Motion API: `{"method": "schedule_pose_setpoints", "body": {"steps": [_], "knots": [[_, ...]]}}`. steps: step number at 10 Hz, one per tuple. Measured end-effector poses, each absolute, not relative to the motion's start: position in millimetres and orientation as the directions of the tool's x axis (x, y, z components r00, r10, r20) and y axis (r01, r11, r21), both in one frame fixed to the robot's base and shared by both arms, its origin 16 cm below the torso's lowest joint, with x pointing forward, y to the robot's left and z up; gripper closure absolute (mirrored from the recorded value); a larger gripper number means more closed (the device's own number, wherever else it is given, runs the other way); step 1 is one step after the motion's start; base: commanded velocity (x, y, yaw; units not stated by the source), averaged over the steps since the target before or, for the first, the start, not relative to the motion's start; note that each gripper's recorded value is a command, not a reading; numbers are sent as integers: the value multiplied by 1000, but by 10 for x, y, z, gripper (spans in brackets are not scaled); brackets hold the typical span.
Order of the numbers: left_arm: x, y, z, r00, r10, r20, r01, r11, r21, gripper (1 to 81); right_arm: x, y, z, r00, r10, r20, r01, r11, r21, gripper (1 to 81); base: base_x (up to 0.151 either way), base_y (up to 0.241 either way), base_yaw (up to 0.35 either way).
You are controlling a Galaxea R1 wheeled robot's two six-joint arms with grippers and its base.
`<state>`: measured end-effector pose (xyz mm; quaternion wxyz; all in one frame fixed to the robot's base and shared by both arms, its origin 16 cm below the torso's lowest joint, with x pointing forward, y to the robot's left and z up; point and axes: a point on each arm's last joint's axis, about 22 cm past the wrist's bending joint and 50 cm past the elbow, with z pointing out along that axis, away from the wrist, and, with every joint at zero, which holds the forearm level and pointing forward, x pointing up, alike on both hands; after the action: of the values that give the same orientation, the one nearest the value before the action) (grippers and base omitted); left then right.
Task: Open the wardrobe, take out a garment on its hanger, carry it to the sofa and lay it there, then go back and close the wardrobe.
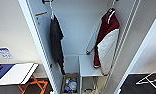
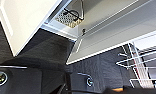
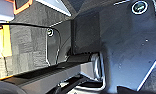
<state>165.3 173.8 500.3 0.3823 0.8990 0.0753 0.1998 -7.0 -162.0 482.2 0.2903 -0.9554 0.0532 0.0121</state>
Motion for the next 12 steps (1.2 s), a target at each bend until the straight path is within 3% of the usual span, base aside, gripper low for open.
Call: {"method": "schedule_pose_setpoints", "body": {"steps": [5,12], "knots": [[2450,1579,5178,871,331,363,-57,-665,744,10,-6,-1585,4821,994,-95,-46,-104,-824,-558,10,0,0,0],[3134,1457,5278,835,422,354,10,-655,756,10,21,-1567,4830,995,-95,-44,-103,-821,-562,10,0,0,0]]}}
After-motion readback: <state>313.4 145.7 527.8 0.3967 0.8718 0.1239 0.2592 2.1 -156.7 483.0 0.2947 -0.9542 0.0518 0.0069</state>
